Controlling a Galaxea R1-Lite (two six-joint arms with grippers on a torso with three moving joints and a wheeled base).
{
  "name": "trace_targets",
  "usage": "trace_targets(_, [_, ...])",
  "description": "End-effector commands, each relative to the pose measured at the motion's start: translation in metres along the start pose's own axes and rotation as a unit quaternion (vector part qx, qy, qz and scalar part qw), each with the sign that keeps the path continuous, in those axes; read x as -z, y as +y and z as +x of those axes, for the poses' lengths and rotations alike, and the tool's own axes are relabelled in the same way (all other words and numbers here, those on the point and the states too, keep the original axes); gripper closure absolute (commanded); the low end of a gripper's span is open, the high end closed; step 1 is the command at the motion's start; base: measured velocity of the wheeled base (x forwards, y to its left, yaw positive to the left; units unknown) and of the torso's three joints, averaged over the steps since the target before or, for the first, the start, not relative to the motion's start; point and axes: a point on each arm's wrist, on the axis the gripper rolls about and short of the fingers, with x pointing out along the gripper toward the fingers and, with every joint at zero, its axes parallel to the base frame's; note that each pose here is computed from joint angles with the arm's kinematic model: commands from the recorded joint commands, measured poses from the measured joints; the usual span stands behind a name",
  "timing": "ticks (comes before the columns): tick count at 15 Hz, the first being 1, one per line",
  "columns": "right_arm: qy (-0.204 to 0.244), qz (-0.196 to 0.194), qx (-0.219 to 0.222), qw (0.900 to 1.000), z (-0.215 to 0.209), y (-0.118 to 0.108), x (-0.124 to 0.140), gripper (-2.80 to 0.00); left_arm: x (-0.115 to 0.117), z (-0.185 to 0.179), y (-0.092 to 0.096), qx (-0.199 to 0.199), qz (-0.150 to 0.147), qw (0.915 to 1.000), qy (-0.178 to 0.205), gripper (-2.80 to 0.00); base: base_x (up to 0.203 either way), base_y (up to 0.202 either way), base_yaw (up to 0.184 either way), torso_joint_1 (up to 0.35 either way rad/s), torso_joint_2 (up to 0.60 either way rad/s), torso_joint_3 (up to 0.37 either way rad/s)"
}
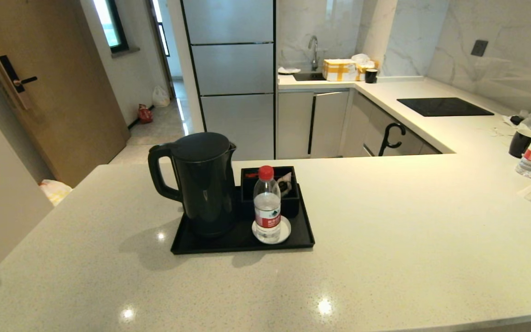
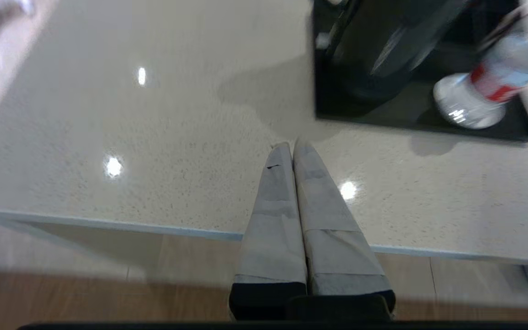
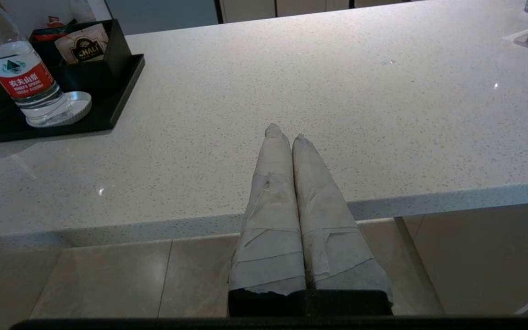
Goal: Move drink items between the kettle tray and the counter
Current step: Pick up the kettle
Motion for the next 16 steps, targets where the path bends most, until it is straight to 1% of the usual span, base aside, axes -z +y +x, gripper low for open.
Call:
trace_targets(1, [0.001, 0.0, -0.001, 1.0, 0.0, 0.0, 0.0, 0.0, -0.004, 0.064, -0.001, -0.021, -0.001, 0.9927, 0.118, 0.0, 0.0, 0.0, 0.0, 0.0, 0.0, 0.0])
trace_targets(2, [0.001, 0.0, -0.001, 1.0, 0.0, 0.0, 0.0, 0.0, -0.005, 0.083, -0.001, -0.027, -0.005, 0.9902, 0.137, 0.0, 0.0, 0.0, 0.0, 0.0, 0.0, 0.0])
trace_targets(3, [0.001, 0.0, -0.001, 1.0, 0.0, 0.0, 0.0, 0.0, -0.006, 0.094, -0.001, -0.031, -0.008, 0.9897, 0.14, 0.0, 0.0, 0.0, 0.0, 0.0, 0.0, 0.0])
trace_targets(4, [0.001, 0.0, 0.0, 1.0, 0.0, 0.0, 0.0, 0.0, -0.011, 0.107, -0.001, -0.03, -0.008, 0.9917, 0.125, 0.0, 0.0, 0.0, 0.0, 0.0, 0.0, 0.0])
trace_targets(5, [0.001, 0.0, -0.001, 1.0, 0.0, 0.0, 0.0, 0.0, -0.014, 0.13, -0.002, -0.03, -0.006, 0.9933, 0.112, 0.0, 0.0, 0.0, 0.0, 0.0, 0.0, 0.0])
trace_targets(6, [0.0, 0.0, 0.0, 1.0, 0.0, 0.0, 0.0, 0.0, -0.014, 0.157, -0.002, -0.029, -0.002, 0.9934, 0.111, 0.0, 0.0, 0.0, 0.0, 0.0, 0.0, 0.0])
trace_targets(7, [0.0, 0.0, 0.0, 1.0, 0.0, 0.0, 0.0, 0.0, -0.008, 0.19, -0.001, -0.03, 0.002, 0.9928, 0.116, 0.0, 0.0, 0.0, 0.0, 0.0, 0.0, 0.0])
trace_targets(8, [0.0, 0.0, 0.0, 1.0, 0.0, 0.0, 0.0, 0.0, -0.005, 0.214, -0.001, -0.029, 0.007, 0.994, 0.105, 0.0, 0.0, 0.0, 0.0, 0.0, 0.0, 0.0])
trace_targets(9, [0.0, 0.0, 0.0, 1.0, 0.0, 0.0, 0.0, 0.0, -0.005, 0.231, -0.001, -0.025, 0.012, 0.9962, 0.082, 0.0, 0.0, 0.0, 0.0, 0.0, 0.0, 0.0])
trace_targets(10, [0.0, 0.0, -0.001, 1.0, 0.0, 0.0, 0.0, 0.0, -0.007, 0.25, -0.005, -0.018, 0.023, 0.997, 0.071, 0.0, 0.0, 0.0, 0.0, 0.0, 0.0, 0.0])
trace_targets(11, [0.0, 0.0, -0.001, 1.0, 0.0, 0.0, 0.0, 0.0, -0.014, 0.267, -0.01, -0.011, 0.034, 0.9978, 0.056, 0.0, 0.0, 0.0, 0.0, 0.0, 0.0, 0.0])
trace_targets(12, [0.001, 0.0, -0.001, 1.0, 0.0, 0.0, 0.0, 0.0, -0.019, 0.276, -0.013, -0.006, 0.048, 0.9978, 0.045, 0.0, 0.0, 0.0, 0.0, 0.0, 0.0, 0.0])
trace_targets(14, [0.0, 0.0, 0.0, 1.0, 0.0, 0.0, 0.0, 0.0, -0.036, 0.296, -0.018, 0.0, 0.072, 0.9972, 0.02, 0.0, 0.0, 0.0, 0.0, 0.0, 0.0, 0.0])
trace_targets(15, [0.001, 0.0, -0.001, 1.0, 0.0, 0.0, 0.0, 0.0, -0.037, 0.299, -0.022, 0.003, 0.079, 0.9964, 0.03, -1.66, 0.0, 0.0, 0.0, 0.0, 0.0, 0.0])
trace_targets(16, [0.001, 0.0, -0.001, 1.0, 0.0, 0.0, 0.0, 0.0, -0.037, 0.3, -0.023, 0.005, 0.082, 0.996, 0.035, -2.8, 0.0, 0.0, 0.0, 0.0, 0.0, 0.0])
